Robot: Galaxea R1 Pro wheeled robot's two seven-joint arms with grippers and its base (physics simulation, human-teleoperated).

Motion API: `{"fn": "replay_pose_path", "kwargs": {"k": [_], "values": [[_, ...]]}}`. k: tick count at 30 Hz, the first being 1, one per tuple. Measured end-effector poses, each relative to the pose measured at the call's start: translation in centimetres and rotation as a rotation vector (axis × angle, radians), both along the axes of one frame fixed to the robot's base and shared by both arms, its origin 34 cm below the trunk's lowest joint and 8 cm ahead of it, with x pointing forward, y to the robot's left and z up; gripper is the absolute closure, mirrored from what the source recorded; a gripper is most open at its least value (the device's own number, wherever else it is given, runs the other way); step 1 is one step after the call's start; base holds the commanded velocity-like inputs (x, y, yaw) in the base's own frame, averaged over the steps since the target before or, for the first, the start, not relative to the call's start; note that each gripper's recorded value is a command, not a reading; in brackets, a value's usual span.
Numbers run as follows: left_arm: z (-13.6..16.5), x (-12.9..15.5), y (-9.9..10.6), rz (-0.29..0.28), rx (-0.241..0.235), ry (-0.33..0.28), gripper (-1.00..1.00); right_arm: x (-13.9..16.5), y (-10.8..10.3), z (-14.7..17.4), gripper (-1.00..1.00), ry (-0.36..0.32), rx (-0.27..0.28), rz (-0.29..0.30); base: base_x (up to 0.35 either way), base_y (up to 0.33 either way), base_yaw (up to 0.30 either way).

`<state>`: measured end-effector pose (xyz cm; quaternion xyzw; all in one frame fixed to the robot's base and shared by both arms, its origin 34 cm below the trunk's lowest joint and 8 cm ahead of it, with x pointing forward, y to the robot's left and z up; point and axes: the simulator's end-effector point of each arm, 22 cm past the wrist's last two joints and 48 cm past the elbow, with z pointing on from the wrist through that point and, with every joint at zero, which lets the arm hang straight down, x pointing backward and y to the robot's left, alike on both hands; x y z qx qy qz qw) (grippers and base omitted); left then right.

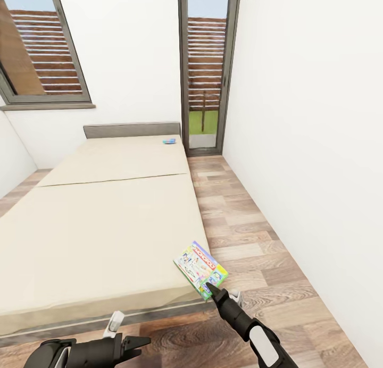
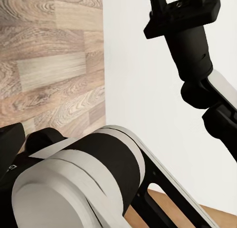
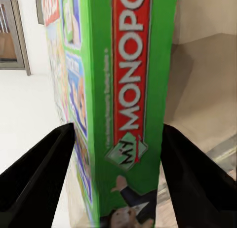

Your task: Put all the toys in the child's room - the three board games (two on the bed and one on the table), the two jigsaw puzzles on the table, and the tennis ball on the table - inside the toy box on the table in the child's room.

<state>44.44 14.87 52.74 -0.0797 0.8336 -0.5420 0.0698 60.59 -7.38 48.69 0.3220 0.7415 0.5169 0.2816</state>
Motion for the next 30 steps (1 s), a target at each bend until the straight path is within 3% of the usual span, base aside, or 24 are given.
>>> {"fn": "replay_pose_path", "kwargs": {"k": [15,23,28,30], "values": [[0.0,-0.2,-0.3,-0.01,-0.001,0.0,-1.0,0.0,0.0,0.0,1.0,0.001,-0.002,0.0,0.0,0.0,0.0],[1.6,0.1,-0.3,-0.011,0.0,0.001,-1.0,0.3,0.0,1.6,1.0,0.0,-0.002,0.0,0.0,0.0,0.0],[2.4,0.2,-0.3,-0.014,0.009,0.002,-1.0,1.8,-0.3,4.5,1.0,-0.052,0.003,-0.004,0.0,0.0,0.0],[2.8,0.3,-0.3,-0.014,0.011,0.001,-1.0,2.3,0.3,5.9,1.0,-0.074,0.002,0.023,0.0,0.0,0.0]]}}
